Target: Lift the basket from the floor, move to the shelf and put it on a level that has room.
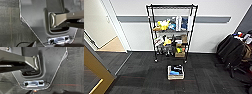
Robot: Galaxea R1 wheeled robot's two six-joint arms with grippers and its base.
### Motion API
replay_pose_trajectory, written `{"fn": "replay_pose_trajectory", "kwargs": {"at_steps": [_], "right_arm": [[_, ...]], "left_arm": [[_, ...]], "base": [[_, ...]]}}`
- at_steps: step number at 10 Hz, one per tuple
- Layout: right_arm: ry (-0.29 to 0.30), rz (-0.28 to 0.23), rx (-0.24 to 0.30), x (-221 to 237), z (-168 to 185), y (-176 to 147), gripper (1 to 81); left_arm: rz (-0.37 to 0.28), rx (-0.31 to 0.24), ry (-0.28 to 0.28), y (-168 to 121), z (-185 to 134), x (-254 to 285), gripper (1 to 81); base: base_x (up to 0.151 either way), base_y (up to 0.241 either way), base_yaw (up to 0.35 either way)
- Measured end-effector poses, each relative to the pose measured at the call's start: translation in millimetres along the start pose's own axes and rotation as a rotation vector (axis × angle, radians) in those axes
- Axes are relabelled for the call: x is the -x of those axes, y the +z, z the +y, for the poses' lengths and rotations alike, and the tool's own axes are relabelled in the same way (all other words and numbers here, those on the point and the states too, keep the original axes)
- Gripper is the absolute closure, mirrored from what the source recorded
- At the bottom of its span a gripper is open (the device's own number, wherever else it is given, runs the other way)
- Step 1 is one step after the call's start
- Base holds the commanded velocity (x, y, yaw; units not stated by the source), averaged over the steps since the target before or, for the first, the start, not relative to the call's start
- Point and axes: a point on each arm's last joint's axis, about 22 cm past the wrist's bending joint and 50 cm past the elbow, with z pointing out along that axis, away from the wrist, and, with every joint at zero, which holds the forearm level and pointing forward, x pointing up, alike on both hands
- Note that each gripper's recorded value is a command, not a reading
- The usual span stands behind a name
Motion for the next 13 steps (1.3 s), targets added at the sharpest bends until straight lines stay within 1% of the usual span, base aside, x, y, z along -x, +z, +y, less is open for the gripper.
{"fn": "replay_pose_trajectory", "kwargs": {"at_steps": [1, 7, 13], "right_arm": [[0.002, -0.008, 0.000, 4, 0, 0, 1.0], [-0.002, 0.000, 0.020, 0, 10, -2, 1.0], [-0.003, 0.000, 0.021, -1, 10, -2, 1.0]], "left_arm": [[-0.019, -0.003, -0.001, -1, -2, 7, 1.0], [-0.017, -0.002, -0.001, 0, -1, 5, 1.0], [-0.018, 0.000, -0.001, 0, 1, 5, 1.0]], "base": [[0.134, 0.000, 0.000], [0.143, 0.000, 0.000], [0.144, 0.000, 0.000]]}}
